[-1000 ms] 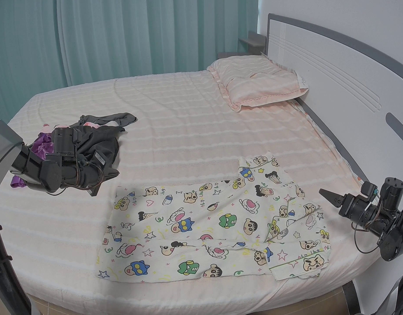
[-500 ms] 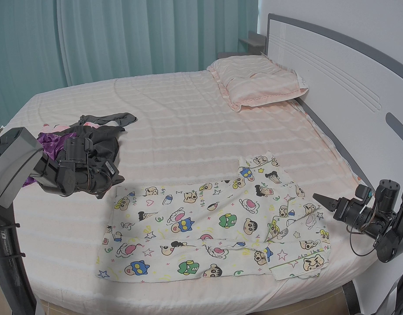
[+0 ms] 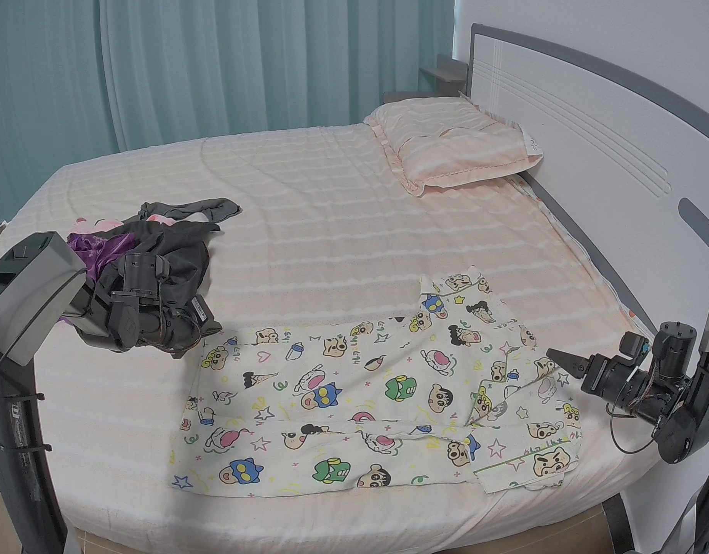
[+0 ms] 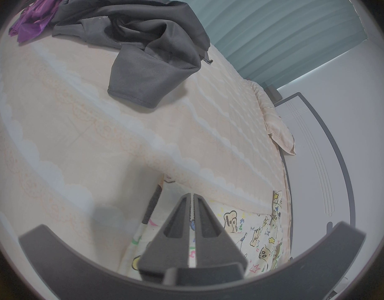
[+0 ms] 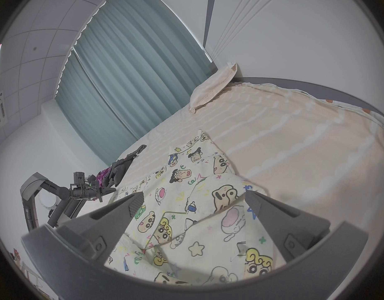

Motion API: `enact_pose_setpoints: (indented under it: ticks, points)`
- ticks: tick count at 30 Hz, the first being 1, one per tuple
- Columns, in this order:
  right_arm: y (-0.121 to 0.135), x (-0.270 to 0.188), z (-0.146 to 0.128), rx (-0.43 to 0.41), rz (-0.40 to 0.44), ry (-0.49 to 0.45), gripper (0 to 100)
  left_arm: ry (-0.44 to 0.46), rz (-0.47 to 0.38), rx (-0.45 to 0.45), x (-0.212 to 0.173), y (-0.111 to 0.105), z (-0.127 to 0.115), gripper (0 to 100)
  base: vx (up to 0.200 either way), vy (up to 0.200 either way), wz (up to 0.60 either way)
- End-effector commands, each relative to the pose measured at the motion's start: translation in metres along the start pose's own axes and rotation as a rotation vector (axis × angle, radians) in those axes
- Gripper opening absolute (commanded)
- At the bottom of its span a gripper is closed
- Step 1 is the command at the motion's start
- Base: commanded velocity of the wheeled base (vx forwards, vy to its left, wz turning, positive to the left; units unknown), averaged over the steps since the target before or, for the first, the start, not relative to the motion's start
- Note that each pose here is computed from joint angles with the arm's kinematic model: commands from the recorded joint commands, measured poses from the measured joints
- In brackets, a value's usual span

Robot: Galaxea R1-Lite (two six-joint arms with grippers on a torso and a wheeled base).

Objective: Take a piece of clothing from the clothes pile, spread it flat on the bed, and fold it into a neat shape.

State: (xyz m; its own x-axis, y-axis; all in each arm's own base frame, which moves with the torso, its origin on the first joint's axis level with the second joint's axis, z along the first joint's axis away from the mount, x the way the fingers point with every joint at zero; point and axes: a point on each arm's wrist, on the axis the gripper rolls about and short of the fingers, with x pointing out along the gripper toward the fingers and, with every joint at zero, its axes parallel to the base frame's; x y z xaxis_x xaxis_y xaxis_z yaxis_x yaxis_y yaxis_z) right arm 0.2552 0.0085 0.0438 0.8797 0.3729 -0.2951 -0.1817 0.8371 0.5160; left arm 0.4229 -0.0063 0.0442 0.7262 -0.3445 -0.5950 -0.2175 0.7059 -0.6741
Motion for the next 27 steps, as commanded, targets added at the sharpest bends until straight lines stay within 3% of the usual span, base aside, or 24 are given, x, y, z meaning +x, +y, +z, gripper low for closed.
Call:
enact_pose_setpoints:
  ticks: [1,4,5,12,18,27]
  points:
    - [-0.001,0.002,-0.002,-0.003,0.001,0.004,100,-0.002,0.006,-0.002,0.0,0.003,0.001,0,0.0,0.0,0.0]
    - [0.003,0.003,-0.005,-0.006,0.014,0.018,100,-0.011,0.007,-0.01,-0.003,0.005,0.005,0,0.0,0.0,0.0]
    - [0.004,0.003,-0.005,-0.006,0.015,0.018,100,-0.015,0.006,-0.01,-0.004,0.005,0.006,100,0.0,0.0,0.0]
    - [0.004,0.003,-0.005,-0.007,0.017,0.018,100,-0.024,0.006,-0.018,-0.011,0.009,0.01,100,0.0,0.0,0.0]
    - [0.004,0.004,-0.005,-0.009,0.018,0.019,100,0.015,0.01,0.036,-0.008,0.014,0.001,100,0.0,0.0,0.0]
    - [0.004,0.004,-0.005,-0.009,0.018,0.019,100,0.045,-0.02,0.065,-0.001,0.003,-0.008,100,0.0,0.0,0.0]
